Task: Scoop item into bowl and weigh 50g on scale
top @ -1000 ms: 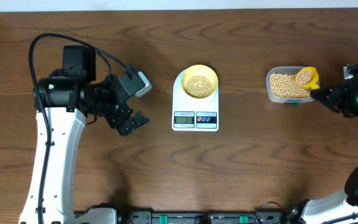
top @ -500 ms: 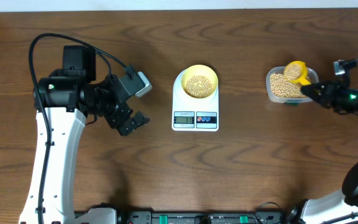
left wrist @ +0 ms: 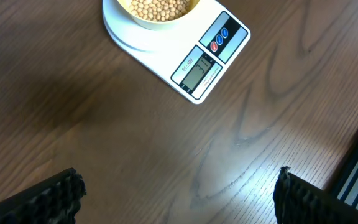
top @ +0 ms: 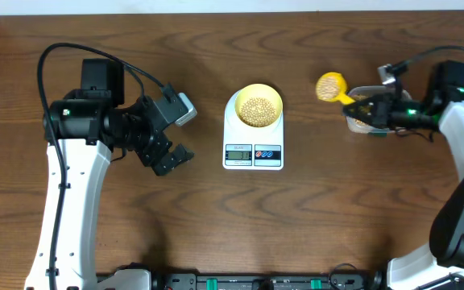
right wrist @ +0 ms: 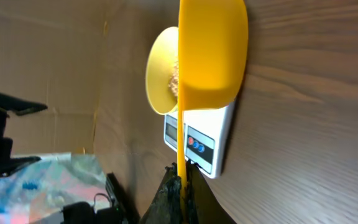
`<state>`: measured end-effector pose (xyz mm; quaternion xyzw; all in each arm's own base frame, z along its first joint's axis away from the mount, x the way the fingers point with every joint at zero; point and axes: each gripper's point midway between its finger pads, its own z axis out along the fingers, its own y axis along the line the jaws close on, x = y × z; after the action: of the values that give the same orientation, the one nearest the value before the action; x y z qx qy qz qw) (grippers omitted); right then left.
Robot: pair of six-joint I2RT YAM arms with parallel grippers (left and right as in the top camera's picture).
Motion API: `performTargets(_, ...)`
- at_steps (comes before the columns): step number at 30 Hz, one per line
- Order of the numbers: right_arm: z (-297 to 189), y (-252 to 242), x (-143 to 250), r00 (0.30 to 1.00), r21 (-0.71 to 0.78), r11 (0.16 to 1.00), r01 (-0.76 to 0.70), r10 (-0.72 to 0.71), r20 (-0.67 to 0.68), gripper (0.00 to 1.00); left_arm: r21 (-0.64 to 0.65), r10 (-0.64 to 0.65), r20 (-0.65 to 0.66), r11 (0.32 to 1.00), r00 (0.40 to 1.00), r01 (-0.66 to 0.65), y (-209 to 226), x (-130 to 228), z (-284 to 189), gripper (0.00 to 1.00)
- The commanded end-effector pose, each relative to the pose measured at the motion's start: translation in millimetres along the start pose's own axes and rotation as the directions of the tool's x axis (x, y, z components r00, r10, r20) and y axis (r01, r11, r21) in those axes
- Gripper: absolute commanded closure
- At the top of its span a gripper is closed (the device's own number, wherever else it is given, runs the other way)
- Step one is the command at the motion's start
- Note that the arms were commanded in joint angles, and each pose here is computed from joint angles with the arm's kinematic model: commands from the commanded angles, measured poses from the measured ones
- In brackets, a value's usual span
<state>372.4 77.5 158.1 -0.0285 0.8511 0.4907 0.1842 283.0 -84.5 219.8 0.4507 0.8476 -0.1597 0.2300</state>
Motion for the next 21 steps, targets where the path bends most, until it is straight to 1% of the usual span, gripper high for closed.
performTargets(1, 18.2, 14.1, 4.7, 0.999, -0.060, 0.998, -0.009, 0.007, -0.036, 0.99, 0.011, -0.016, -0.006, 1.000, 1.000, 0.016, -2.4, 1.8, 2.0, 0.01)
performTargets(13, 67.9, 49.9, 18.1, 0.979, -0.117, 0.982, 0.149, -0.163, -0.120, 0.99, 0.011, -0.016, -0.006, 1.000, 1.000, 0.016, -2.4, 1.8, 2.0, 0.01)
performTargets(21, 98.2, 50.0, 38.6, 0.949, -0.027, 0.972, 0.234, -0.234, -0.211, 0.99, 0.011, -0.017, -0.007, 1.000, 1.000, 0.017, -2.4, 1.9, 2.0, 0.01)
